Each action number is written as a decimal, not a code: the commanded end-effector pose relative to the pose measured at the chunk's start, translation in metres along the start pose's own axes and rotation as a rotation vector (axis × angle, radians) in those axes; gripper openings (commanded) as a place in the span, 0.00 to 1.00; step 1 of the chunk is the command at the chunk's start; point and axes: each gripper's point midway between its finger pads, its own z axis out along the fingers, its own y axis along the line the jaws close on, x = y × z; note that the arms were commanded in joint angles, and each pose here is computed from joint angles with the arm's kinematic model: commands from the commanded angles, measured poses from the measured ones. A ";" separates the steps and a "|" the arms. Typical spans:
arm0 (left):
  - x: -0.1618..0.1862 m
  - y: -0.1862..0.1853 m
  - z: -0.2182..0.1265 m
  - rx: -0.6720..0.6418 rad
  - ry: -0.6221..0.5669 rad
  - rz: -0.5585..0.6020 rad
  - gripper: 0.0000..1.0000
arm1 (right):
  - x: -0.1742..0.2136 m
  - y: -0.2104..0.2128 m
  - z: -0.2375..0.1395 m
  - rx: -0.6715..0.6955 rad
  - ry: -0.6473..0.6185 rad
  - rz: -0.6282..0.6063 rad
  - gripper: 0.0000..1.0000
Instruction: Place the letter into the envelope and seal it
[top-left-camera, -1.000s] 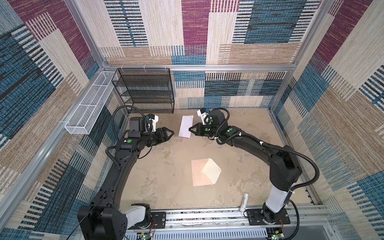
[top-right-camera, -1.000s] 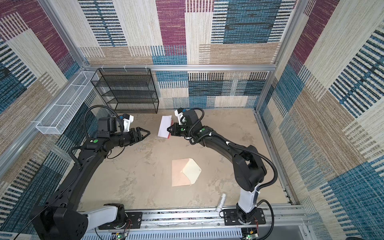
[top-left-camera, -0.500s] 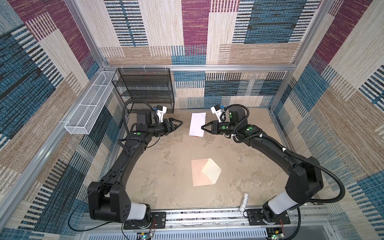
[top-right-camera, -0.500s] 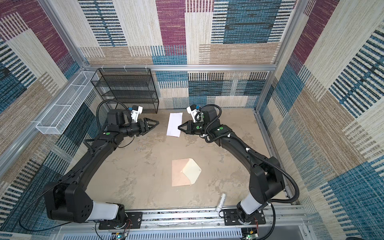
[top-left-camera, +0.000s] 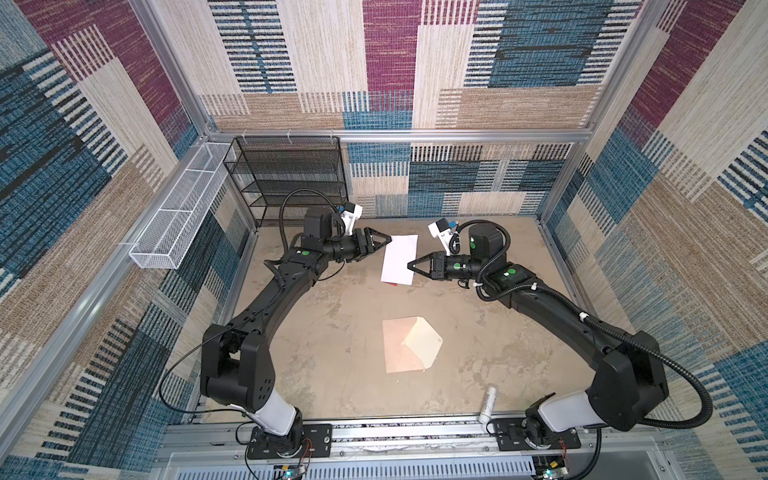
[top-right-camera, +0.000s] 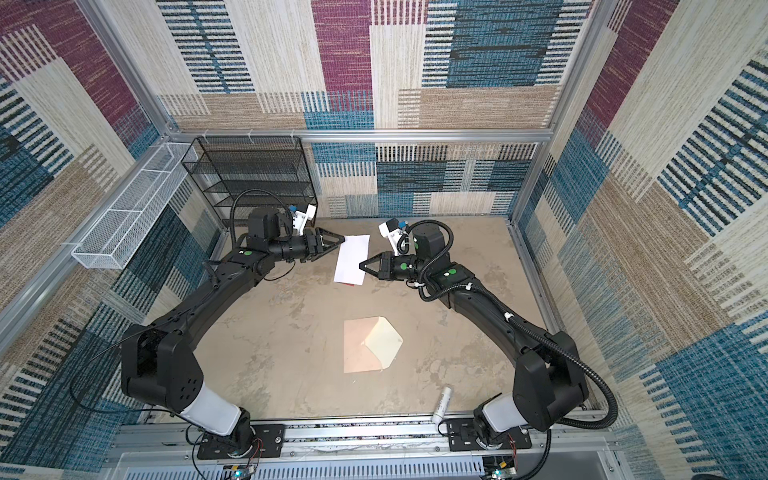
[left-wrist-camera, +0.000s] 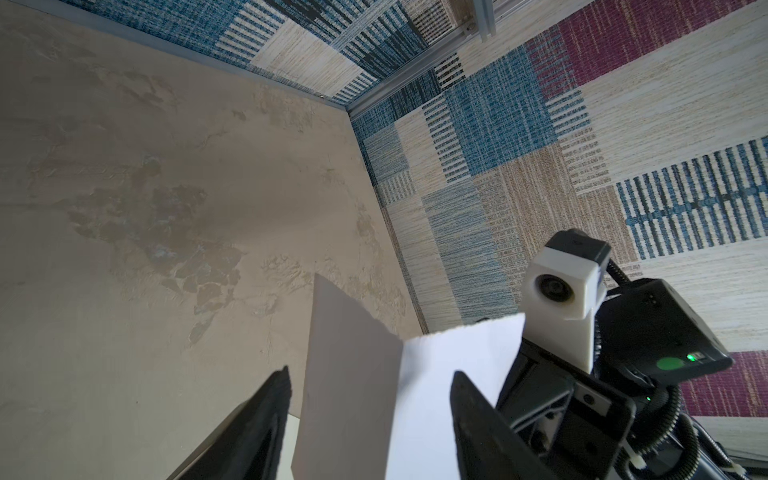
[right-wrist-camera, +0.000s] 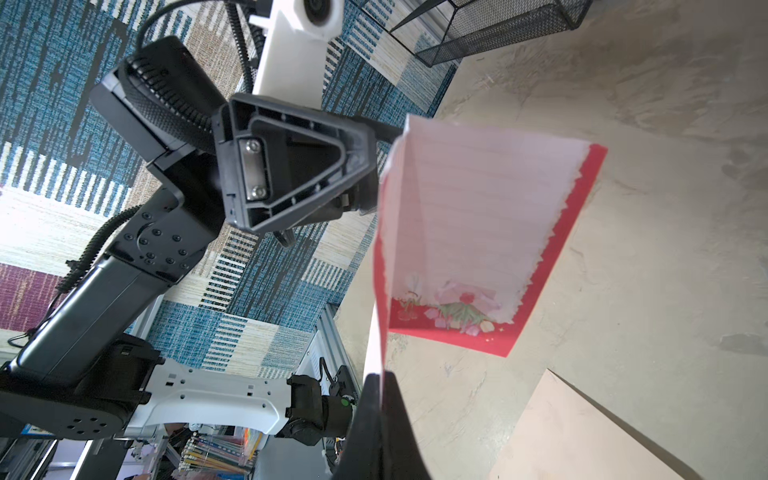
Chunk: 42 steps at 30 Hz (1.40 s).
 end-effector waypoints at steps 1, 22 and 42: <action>-0.004 -0.015 0.006 0.056 -0.003 0.016 0.62 | -0.003 0.013 -0.003 -0.054 -0.010 -0.021 0.02; 0.010 -0.028 0.014 0.165 0.054 -0.005 0.33 | 0.003 -0.003 -0.002 -0.071 0.022 0.051 0.04; 0.011 -0.031 0.013 0.174 0.073 -0.007 0.00 | 0.011 -0.014 -0.008 -0.085 0.015 0.080 0.44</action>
